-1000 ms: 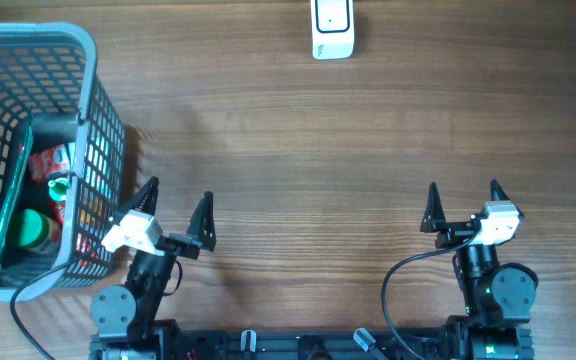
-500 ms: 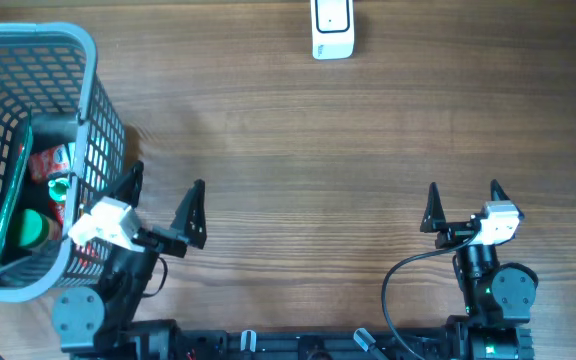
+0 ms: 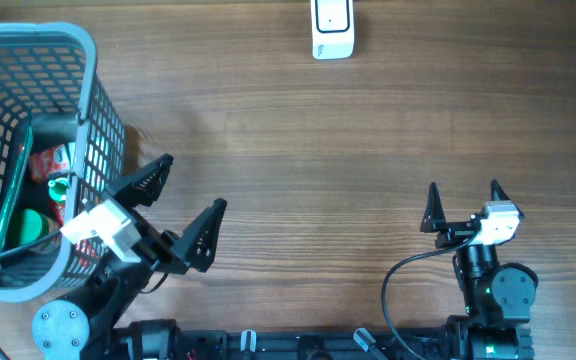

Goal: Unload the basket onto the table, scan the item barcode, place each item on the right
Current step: 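Reach into the basket and grasp the red sriracha bottle with left gripper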

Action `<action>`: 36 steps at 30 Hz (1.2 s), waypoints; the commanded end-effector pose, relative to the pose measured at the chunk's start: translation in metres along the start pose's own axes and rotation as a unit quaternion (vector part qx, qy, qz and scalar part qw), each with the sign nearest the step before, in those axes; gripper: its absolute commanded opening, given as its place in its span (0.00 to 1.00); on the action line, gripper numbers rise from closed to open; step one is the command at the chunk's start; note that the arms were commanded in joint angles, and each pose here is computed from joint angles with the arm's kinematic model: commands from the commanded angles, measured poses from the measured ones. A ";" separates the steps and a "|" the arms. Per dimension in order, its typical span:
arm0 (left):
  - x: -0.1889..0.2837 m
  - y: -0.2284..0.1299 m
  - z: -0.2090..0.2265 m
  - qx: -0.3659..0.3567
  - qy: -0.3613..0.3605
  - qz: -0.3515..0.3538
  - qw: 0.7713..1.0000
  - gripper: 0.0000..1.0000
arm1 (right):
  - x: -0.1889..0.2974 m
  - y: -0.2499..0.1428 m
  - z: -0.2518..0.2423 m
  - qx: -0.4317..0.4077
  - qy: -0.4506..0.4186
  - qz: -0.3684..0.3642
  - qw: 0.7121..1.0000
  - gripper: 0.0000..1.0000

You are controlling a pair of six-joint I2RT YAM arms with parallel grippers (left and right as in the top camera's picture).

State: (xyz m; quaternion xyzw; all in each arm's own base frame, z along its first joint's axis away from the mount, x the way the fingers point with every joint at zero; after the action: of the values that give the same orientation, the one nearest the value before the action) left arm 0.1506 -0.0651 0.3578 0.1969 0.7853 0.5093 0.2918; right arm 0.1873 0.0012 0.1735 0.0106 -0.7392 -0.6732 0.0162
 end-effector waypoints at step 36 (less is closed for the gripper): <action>-0.032 0.118 0.116 0.262 0.436 -0.018 0.861 1.00 | 0.000 0.000 -0.001 0.009 -0.005 -0.001 1.000 1.00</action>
State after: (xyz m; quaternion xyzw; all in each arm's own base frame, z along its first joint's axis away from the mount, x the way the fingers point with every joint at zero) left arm 0.2506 0.0154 0.4437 0.0702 0.9290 0.3528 -0.0867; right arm 0.1873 0.0012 0.1735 0.0106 -0.7392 -0.6732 0.0162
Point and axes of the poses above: each gripper's point midway between its finger pads, its own x axis back along the fingers, its own z axis along the line the jaws close on, y = z × x, the point moved 6 cm from there along x, back along the fingers, and after that the axes turned 5 degrees about x, right-handed, at the moved point
